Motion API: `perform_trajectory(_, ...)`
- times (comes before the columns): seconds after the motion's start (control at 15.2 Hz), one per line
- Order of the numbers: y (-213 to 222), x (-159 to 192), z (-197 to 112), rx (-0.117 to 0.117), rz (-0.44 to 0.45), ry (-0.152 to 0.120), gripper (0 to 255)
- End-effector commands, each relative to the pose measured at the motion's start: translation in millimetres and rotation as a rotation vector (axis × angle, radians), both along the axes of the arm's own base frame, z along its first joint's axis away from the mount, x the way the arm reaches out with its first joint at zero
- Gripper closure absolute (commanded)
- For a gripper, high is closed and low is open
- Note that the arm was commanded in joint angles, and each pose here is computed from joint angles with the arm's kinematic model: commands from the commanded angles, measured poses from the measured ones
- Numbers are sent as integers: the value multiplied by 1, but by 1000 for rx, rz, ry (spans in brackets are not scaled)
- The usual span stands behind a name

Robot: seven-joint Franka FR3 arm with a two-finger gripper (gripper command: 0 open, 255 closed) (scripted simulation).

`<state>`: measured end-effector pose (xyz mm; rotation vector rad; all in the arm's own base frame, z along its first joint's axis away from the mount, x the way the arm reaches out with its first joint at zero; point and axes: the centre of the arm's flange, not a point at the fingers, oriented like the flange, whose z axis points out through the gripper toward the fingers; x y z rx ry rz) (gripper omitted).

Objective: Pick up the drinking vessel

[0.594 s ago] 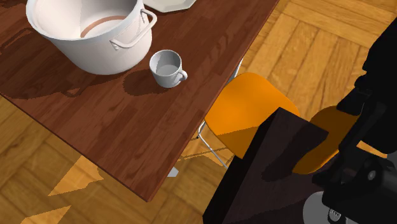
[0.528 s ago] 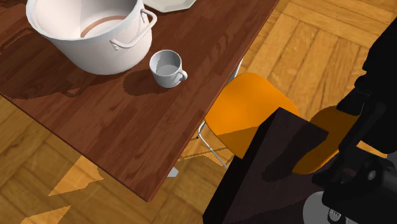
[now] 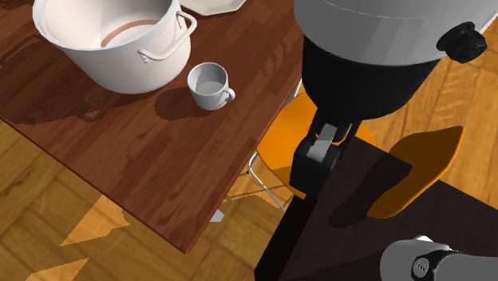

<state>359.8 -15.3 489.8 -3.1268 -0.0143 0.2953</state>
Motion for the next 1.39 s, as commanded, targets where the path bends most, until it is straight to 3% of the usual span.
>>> perform_trajectory(0.0, -5, 20, -17, -6, 1, -2, 0)
perform_trajectory(1.32, -46, 230, -168, -58, 10, -6, 0)
